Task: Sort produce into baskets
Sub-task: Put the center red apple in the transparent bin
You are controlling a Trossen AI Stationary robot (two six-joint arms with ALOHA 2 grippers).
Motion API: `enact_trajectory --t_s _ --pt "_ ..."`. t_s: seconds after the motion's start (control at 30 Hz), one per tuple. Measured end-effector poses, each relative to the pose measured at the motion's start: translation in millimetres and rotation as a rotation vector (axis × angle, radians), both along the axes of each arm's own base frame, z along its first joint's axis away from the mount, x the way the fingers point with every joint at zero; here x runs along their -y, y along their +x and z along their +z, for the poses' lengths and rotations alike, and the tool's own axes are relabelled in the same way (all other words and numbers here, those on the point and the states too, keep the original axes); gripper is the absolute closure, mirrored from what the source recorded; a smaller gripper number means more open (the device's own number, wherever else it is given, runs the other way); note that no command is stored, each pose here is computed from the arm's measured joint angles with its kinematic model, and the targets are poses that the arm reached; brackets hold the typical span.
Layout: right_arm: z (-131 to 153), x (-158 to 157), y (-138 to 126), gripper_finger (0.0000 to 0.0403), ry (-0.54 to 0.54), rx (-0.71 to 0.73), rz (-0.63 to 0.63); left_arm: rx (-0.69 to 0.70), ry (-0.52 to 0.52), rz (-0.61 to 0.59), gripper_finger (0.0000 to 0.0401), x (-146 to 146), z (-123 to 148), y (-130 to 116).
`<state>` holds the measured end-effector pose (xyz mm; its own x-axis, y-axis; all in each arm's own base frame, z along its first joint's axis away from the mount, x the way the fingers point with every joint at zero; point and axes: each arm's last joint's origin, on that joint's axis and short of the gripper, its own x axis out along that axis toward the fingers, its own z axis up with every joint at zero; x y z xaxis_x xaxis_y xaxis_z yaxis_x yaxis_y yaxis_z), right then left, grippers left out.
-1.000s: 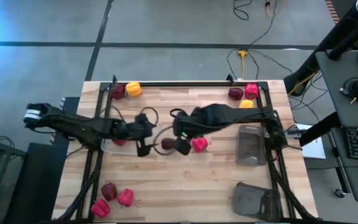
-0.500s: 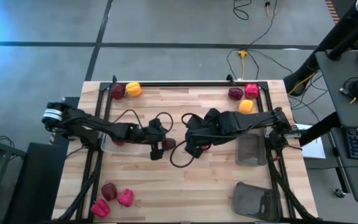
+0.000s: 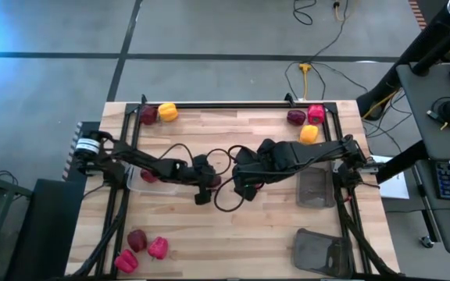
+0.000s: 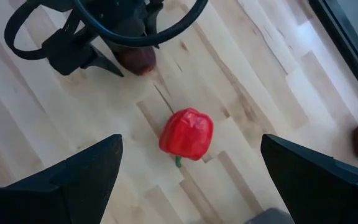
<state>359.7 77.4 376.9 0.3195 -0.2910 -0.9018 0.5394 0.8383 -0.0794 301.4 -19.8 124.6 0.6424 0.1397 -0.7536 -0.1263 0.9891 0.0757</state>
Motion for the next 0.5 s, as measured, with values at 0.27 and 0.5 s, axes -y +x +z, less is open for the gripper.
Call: enact_trajectory --t_s 0.27,0.5 --pt "0.1 1.1 0.3 0.0028 -0.009 -0.006 0.022 -0.020 -0.015 0.072 0.0166 -1.6 16.2 -8.2" --pt "0.6 2.3 0.4 0.0028 -0.062 -0.008 0.043 -0.025 0.015 0.079 0.0166 -2.3 85.5 -40.5"
